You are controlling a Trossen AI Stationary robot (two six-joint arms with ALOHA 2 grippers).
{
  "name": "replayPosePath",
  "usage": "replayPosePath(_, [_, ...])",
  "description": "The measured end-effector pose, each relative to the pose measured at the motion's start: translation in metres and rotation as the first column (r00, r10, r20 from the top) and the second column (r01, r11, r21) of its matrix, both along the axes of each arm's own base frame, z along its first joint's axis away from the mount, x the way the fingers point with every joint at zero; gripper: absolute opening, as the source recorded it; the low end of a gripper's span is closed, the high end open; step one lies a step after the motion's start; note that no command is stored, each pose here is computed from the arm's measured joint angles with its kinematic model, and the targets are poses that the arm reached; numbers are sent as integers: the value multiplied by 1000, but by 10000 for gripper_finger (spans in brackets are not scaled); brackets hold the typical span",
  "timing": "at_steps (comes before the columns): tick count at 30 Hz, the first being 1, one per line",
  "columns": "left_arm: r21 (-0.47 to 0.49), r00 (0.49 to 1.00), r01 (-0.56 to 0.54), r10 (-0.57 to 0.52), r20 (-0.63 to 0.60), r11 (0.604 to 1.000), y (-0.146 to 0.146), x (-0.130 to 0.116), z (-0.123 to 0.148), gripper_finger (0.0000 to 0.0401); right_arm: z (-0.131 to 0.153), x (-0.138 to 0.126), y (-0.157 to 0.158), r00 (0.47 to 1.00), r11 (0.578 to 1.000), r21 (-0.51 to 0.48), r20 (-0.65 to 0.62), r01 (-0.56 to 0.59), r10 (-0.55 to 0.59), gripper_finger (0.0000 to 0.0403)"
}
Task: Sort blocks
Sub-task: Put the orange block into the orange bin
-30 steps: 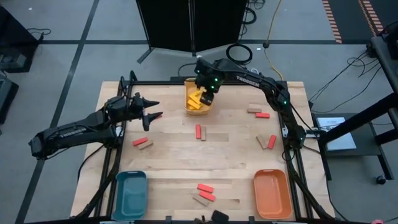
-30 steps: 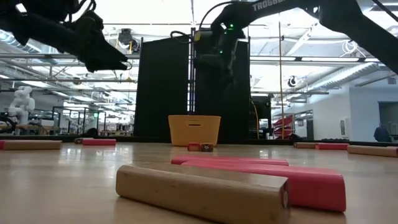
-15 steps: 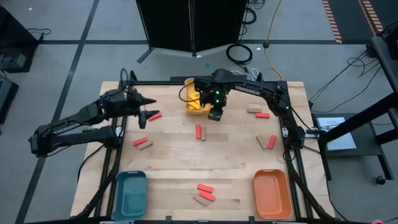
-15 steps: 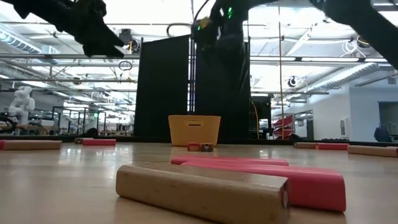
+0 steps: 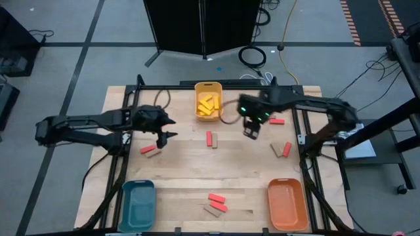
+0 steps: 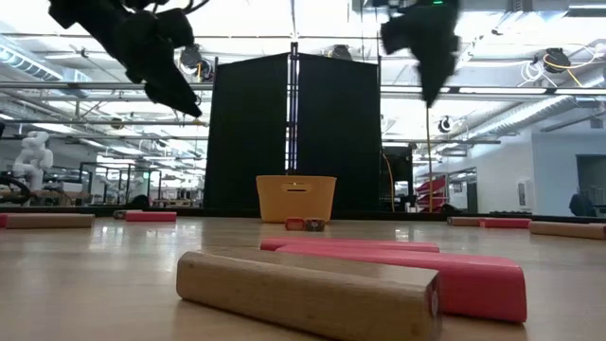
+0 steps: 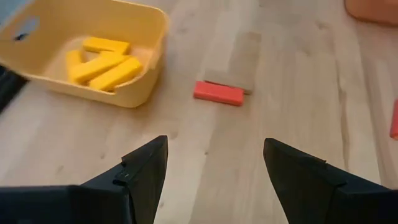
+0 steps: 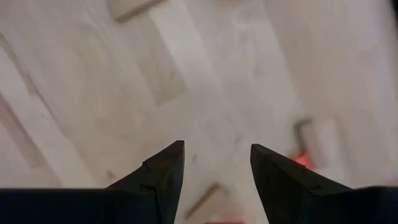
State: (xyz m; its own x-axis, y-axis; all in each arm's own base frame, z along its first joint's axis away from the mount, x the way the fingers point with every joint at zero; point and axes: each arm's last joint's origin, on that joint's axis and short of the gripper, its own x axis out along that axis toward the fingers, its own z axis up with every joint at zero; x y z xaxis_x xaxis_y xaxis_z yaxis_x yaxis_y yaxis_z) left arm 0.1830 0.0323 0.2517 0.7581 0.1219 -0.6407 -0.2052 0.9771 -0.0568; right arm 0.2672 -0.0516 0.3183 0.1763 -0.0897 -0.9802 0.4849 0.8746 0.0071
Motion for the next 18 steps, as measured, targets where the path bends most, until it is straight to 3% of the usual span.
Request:
replayPosePath(4, [36,996,92,-92,-2,995,-6,15,-6,262,-19,-38,18,993,993,31,1,114,-114,174])
replayPosePath(7, [48,971,228,-231,65,972,-15,28,-6,262,-36,-54,22,988,988,40,37,146,-147,174])
replayPosePath(12, [106,917,364,-376,135,925,-33,46,-7,262,-64,-59,23,973,981,57,131,185,-191,174])
replayPosePath(18, [115,918,369,-381,106,922,-40,59,-11,262,-84,-57,18,984,991,-24,120,134,-130,174])
